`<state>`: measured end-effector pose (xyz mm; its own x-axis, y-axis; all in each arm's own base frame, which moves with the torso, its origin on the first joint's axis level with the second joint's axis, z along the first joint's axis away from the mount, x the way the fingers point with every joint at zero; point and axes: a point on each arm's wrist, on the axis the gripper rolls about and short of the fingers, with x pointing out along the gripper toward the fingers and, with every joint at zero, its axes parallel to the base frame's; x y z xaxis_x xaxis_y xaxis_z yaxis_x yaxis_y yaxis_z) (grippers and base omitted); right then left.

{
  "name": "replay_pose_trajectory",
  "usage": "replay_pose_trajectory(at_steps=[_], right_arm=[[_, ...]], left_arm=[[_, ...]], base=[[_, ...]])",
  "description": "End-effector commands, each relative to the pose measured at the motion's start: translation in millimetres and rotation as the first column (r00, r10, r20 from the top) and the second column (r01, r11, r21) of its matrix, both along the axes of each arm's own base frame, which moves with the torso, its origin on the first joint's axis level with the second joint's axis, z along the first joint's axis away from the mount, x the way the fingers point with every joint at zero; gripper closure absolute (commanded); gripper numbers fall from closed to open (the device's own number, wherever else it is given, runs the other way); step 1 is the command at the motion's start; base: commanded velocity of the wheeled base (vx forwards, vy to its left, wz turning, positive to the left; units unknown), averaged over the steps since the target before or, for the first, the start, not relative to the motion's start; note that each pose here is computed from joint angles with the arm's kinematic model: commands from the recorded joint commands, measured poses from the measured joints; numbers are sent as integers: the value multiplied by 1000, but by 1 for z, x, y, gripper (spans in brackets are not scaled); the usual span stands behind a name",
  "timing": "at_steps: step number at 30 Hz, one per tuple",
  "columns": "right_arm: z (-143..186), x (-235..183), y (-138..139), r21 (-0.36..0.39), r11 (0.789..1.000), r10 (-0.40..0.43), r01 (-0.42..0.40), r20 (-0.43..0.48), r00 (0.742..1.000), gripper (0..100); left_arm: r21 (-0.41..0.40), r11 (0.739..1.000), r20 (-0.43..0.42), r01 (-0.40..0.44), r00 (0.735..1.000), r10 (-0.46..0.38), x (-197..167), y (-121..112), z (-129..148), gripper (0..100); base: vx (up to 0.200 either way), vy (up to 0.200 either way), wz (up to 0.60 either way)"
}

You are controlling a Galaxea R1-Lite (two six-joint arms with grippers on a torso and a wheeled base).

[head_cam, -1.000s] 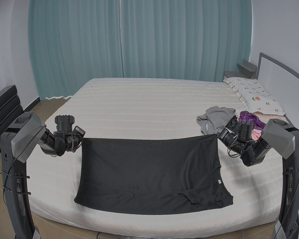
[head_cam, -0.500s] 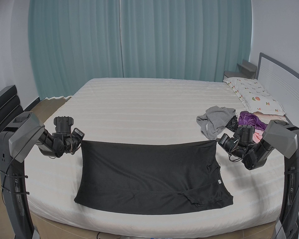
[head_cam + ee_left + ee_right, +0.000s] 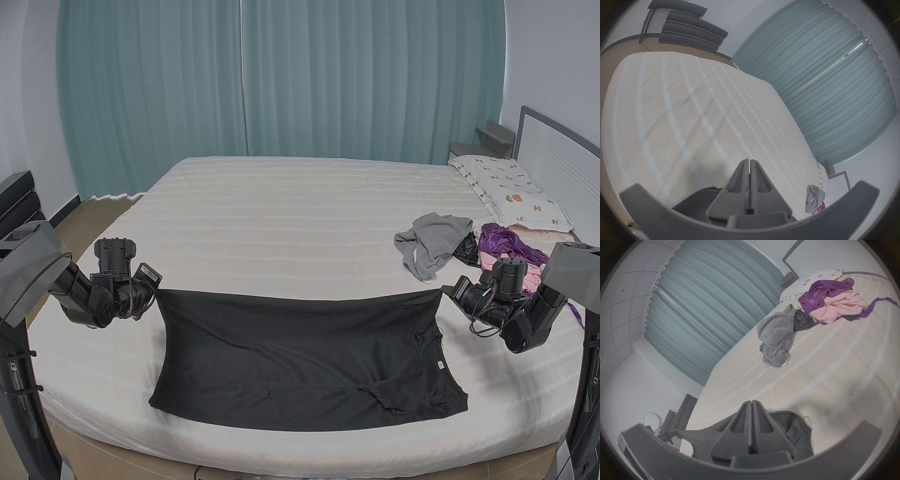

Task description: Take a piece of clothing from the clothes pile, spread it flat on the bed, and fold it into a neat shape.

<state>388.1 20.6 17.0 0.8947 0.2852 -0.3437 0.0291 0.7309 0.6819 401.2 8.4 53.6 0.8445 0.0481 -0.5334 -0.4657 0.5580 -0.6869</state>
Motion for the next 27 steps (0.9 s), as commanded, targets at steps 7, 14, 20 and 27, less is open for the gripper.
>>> replay_pose_trajectory(at_steps=[7,14,20,27], right_arm=[[-10,-38,-6,12,999,31,-30,-50,998,100],[-26,-58,-9,-7,999,45,-46,-107,993,100],[-52,-69,-9,-90,991,82,-99,-176,981,100],[-72,-84,-9,-174,971,128,-166,-214,968,100]], left_arm=[[10,999,-96,42,995,-41,-36,-2,-9,100],[6,999,-181,46,982,-44,-54,-2,-29,100],[5,999,-235,53,971,-50,-64,-4,-54,100],[5,998,-268,59,962,-56,-75,-5,-70,100]], base=[[0,0,0],[0,0,0],[0,0,0],[0,0,0]])
